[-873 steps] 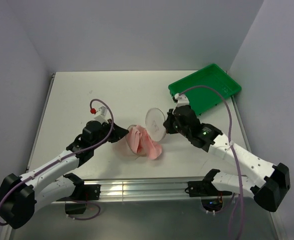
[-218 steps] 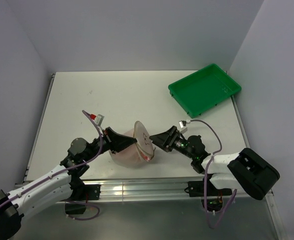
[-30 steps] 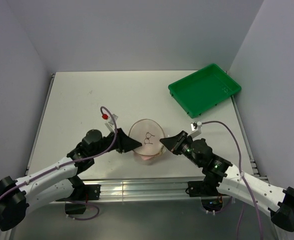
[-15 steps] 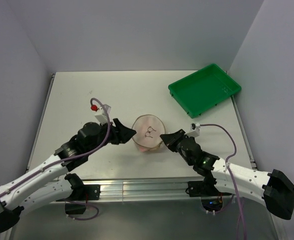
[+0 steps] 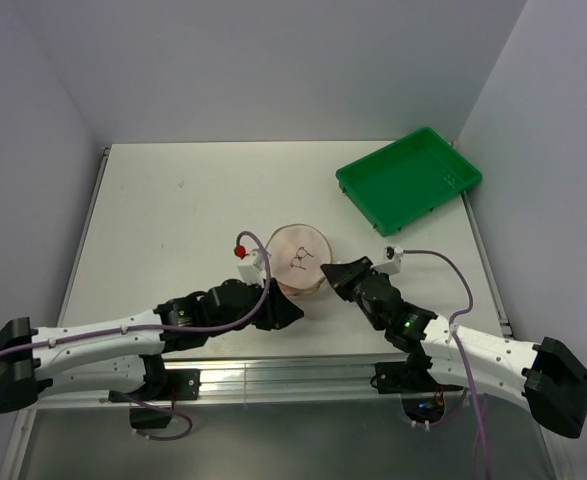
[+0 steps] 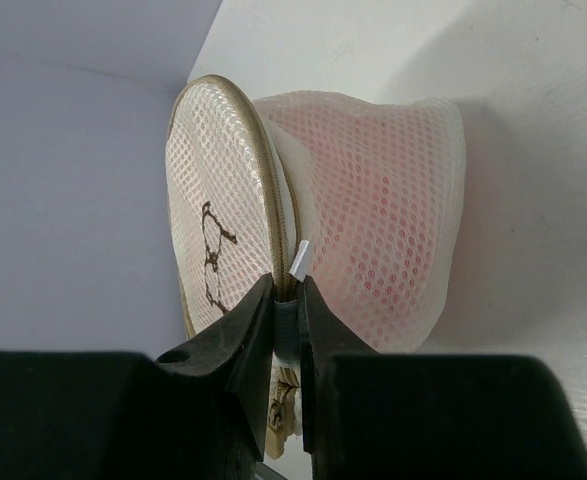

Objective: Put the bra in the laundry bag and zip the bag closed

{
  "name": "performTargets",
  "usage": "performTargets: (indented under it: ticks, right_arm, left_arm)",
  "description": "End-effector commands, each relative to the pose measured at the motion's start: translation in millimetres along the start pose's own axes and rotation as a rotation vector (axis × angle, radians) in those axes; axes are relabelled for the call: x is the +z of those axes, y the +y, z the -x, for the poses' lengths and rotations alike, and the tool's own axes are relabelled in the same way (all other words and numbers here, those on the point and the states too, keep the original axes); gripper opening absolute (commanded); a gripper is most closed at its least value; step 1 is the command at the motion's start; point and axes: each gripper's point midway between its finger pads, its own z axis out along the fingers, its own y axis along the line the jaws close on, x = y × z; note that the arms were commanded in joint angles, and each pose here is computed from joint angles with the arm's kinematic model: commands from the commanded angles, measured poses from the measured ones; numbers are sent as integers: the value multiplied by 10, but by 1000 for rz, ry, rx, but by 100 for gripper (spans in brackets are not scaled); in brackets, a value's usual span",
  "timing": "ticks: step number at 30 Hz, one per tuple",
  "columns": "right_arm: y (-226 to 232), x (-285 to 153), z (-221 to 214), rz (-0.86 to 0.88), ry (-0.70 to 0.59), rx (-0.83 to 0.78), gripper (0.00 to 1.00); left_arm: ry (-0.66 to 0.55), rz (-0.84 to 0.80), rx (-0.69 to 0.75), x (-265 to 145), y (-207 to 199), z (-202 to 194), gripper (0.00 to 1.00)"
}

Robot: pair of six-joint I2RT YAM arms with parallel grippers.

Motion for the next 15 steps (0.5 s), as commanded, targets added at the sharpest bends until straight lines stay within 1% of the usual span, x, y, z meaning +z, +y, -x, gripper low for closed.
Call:
performTargets:
  ticks: [1, 2, 4, 5, 10, 15]
  right_arm:
    - [209, -9, 135, 55, -61, 60, 0]
    - [199, -11, 139, 53, -62, 58, 0]
    - [193, -19, 129, 55, -59, 53, 0]
    - [183, -19, 135, 54, -61, 52, 0]
    - [193, -26, 115, 67, -51, 48, 0]
    - [187, -46, 116, 76, -49, 43, 0]
  left_arm:
    - [-128, -184, -98, 110, -539, 310, 42]
    - [-120, -155, -101, 219, -475, 262, 43]
    - [-122, -169, -130, 304, -504, 250, 45]
    - [-100, -151, -146, 391, -441, 171, 45]
    - [-70, -152, -162, 603, -422, 64, 48]
    - [-133, -144, -175, 675, -401, 214, 48]
